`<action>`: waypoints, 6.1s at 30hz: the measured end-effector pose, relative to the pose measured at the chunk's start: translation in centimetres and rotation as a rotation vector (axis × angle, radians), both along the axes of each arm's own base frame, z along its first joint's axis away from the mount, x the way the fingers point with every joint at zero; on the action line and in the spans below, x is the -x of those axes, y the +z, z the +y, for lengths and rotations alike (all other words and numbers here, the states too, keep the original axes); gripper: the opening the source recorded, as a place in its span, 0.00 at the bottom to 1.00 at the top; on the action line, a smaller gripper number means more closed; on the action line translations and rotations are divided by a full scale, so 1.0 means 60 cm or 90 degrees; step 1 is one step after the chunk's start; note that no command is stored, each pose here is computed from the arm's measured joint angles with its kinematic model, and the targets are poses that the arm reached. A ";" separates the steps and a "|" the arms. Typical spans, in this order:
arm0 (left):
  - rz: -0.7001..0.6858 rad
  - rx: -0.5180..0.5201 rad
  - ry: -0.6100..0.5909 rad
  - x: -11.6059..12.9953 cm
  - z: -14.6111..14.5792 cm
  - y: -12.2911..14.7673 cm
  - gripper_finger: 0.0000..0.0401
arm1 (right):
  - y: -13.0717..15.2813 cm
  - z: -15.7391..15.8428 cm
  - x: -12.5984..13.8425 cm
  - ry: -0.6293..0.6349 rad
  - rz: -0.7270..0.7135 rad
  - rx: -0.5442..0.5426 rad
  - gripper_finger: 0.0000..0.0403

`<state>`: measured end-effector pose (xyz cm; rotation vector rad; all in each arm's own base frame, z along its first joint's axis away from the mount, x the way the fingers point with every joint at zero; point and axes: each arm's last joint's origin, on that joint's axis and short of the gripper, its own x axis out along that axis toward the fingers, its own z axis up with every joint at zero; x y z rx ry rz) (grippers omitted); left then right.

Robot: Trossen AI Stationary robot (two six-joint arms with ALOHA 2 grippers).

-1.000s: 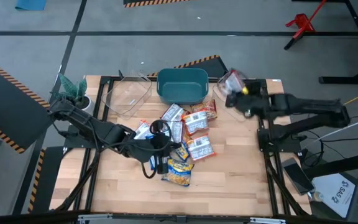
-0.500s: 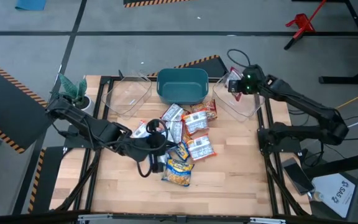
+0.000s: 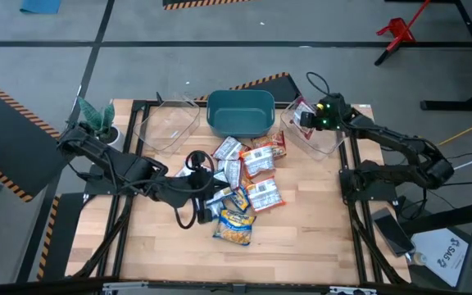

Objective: Sort Maruchan noodles
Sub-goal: Put the red noodle pack into the right transparent bin, then put the blue noodle pack into the blue bin

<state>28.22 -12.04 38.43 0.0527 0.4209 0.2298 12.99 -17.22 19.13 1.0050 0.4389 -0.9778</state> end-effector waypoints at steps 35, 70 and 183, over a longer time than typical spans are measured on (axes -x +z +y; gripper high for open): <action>0.031 -0.013 0.012 0.001 0.010 -0.007 0.00 | 0.042 -0.042 -0.021 0.017 0.214 -0.033 0.61; 0.124 0.087 0.162 0.060 0.020 -0.315 0.00 | 0.097 0.283 -0.240 0.350 -0.110 0.128 0.61; 0.050 0.160 0.190 0.153 0.032 -0.071 0.00 | 0.103 0.266 -0.509 0.550 0.583 0.727 0.27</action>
